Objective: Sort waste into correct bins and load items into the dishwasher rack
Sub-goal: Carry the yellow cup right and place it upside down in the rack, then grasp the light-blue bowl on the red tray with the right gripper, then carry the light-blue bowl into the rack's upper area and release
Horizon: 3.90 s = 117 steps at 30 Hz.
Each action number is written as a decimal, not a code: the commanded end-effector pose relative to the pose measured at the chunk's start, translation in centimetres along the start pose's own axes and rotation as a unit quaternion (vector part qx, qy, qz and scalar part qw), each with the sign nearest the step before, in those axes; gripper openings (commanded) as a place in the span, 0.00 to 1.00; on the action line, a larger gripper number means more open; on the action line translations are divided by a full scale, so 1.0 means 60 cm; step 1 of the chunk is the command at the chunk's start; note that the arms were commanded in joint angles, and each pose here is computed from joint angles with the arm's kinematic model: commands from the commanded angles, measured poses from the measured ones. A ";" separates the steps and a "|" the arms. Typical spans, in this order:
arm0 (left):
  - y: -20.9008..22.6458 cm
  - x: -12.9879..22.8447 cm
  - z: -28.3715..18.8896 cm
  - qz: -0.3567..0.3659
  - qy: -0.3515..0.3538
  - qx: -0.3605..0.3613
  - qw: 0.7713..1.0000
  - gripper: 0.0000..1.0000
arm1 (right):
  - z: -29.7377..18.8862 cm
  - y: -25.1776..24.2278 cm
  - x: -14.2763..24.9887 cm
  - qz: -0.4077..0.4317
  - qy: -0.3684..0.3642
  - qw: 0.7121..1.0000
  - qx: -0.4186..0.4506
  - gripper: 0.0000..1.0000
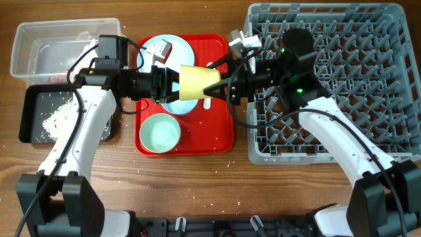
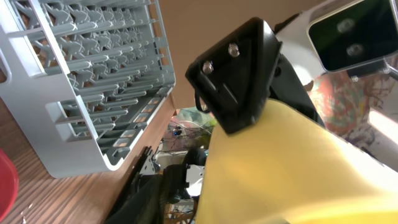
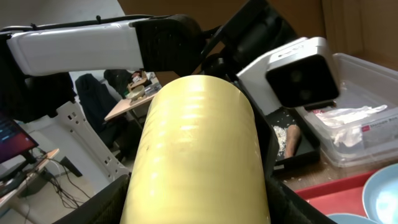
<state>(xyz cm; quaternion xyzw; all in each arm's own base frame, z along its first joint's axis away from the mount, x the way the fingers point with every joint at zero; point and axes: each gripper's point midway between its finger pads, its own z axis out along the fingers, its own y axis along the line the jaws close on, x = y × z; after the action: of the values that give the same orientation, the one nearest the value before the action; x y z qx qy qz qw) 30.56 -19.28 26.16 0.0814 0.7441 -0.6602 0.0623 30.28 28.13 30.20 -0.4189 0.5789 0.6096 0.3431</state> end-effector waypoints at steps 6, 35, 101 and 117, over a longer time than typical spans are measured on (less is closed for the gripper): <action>-0.010 -0.001 0.001 0.012 0.002 0.004 1.000 0.39 | -0.119 -0.040 -0.021 0.063 -0.031 0.996 0.048 0.27; 0.191 -0.053 -0.086 0.011 -0.094 -0.379 0.921 0.41 | -0.399 -0.009 0.301 0.481 0.205 0.566 0.637 0.17; 0.196 -0.025 -0.389 -0.156 -0.266 -0.598 0.740 0.63 | -0.485 -0.127 -0.028 0.090 0.054 0.347 0.932 0.04; 0.196 -0.025 -0.389 -0.156 -0.265 -0.598 0.740 0.64 | -0.512 -0.385 0.009 -0.096 0.303 0.163 0.934 0.04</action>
<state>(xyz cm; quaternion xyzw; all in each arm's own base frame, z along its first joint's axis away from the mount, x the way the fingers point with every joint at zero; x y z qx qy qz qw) 34.51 4.89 17.66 -0.2621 0.9438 -0.0774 0.1859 54.52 1.08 21.82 0.0360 0.7309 -0.5621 0.3855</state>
